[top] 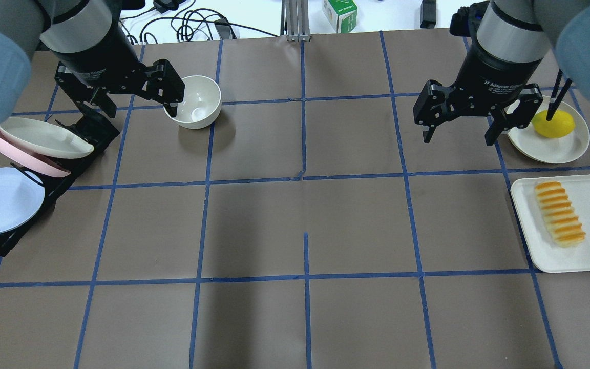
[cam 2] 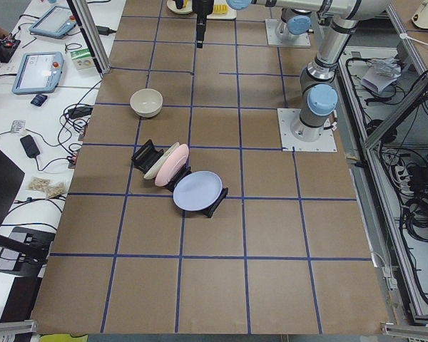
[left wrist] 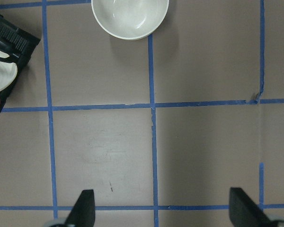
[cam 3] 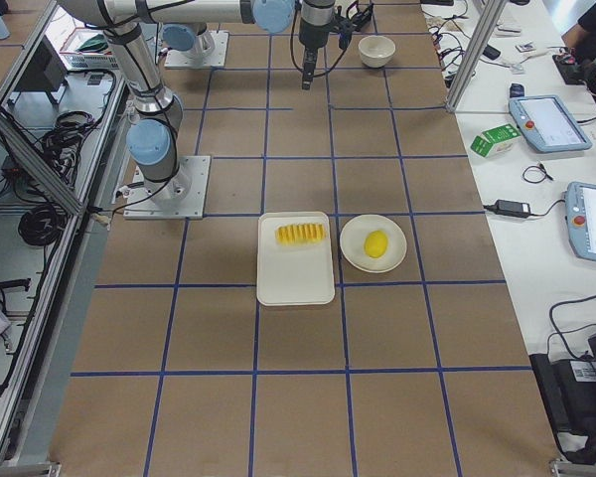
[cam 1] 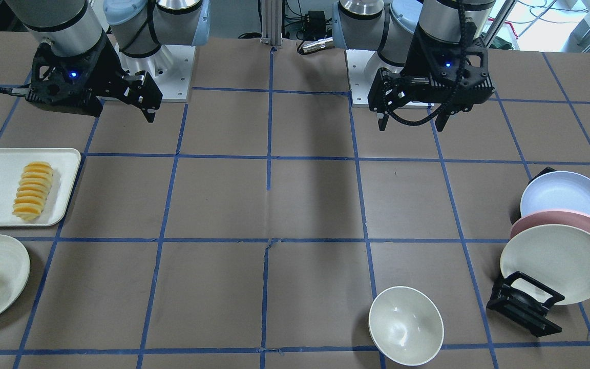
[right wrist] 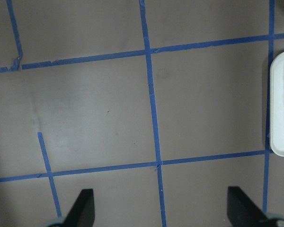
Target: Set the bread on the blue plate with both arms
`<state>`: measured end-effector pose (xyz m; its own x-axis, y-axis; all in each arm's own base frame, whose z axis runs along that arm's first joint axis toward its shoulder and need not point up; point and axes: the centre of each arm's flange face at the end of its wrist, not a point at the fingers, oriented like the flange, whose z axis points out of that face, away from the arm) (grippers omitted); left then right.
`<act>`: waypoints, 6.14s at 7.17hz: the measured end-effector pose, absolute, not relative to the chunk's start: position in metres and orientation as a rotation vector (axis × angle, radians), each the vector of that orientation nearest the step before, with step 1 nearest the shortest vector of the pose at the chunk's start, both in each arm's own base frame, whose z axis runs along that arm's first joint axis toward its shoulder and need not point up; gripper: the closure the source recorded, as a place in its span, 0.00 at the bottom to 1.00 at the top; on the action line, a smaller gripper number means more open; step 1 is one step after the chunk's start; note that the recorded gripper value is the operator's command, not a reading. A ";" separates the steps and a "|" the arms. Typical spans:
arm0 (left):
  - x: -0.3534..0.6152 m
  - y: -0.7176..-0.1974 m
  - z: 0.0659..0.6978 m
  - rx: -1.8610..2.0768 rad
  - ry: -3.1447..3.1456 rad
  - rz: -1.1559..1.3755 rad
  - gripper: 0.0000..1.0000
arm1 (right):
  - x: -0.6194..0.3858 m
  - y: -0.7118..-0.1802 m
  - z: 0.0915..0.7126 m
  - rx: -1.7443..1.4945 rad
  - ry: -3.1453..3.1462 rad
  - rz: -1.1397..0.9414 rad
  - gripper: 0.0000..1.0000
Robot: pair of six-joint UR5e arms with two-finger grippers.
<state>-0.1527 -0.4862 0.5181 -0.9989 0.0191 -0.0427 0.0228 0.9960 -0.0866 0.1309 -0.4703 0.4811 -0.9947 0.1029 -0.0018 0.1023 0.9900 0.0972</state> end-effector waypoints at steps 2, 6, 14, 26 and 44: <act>-0.149 -0.483 0.516 0.034 3.103 -0.083 0.00 | 0.131 -0.470 0.481 0.161 3.127 0.155 0.00; -0.114 -0.472 0.528 -0.062 3.065 -0.065 0.00 | 0.128 -0.471 0.480 0.151 3.133 0.161 0.00; 0.294 -0.433 0.407 -1.235 2.781 0.062 0.00 | -0.096 -0.487 0.370 0.136 3.239 0.171 0.00; 0.387 -0.464 0.258 -1.043 2.750 0.068 0.75 | -0.191 -0.487 0.183 0.055 3.140 0.336 0.33; 0.150 -0.435 0.402 -0.741 3.156 0.384 1.00 | -0.011 -0.538 0.377 0.211 3.062 0.103 1.00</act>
